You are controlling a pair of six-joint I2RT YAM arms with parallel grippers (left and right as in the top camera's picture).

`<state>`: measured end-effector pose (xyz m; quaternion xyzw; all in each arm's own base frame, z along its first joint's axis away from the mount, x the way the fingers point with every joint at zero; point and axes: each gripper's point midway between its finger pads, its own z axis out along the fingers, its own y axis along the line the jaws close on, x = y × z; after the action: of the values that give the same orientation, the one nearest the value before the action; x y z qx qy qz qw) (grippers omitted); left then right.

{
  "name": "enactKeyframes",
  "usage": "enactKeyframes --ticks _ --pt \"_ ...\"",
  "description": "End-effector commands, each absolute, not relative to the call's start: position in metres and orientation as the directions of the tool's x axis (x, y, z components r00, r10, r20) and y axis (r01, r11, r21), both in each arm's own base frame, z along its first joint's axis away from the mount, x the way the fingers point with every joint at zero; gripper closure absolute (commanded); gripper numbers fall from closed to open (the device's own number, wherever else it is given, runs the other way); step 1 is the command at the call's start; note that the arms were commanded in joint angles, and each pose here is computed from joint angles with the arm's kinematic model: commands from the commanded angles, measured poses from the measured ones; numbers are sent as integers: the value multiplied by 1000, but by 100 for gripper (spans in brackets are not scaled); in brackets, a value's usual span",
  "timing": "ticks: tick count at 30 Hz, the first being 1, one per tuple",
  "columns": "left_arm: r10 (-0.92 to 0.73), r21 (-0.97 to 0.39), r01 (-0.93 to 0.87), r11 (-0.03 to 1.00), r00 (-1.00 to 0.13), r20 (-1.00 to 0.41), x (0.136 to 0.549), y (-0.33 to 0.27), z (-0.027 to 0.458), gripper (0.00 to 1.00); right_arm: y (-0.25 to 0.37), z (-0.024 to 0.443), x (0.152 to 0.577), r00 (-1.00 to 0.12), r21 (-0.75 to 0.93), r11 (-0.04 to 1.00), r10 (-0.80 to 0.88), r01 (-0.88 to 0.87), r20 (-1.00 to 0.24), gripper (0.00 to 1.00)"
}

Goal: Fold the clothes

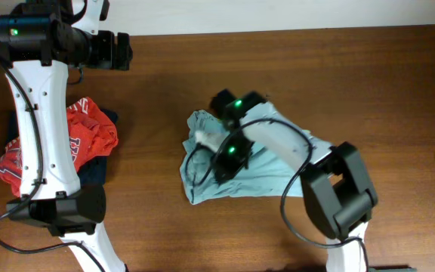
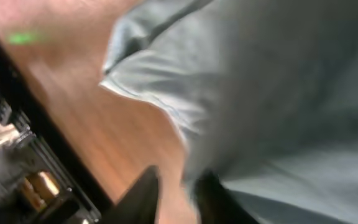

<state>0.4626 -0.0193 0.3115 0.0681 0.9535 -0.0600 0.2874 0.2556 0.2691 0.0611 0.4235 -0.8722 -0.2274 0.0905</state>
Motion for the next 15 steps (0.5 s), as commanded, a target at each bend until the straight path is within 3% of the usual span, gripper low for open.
enactKeyframes --ticks 1,4,11,15 --pt "107 -58 171 984 -812 -574 463 -16 318 1 288 77 240 -528 446 438 -844 -780 -95 67" --pt "107 -58 171 984 -812 -574 463 -16 318 1 288 73 233 -484 400 420 -873 -814 -67 58" --pt "107 -58 171 984 -812 -574 464 -16 318 1 289 92 241 -501 387 425 -857 -818 -120 59" --pt "110 -67 180 981 -812 -574 463 -19 318 1 271 116 285 -684 302 625 -712 -720 -159 68"
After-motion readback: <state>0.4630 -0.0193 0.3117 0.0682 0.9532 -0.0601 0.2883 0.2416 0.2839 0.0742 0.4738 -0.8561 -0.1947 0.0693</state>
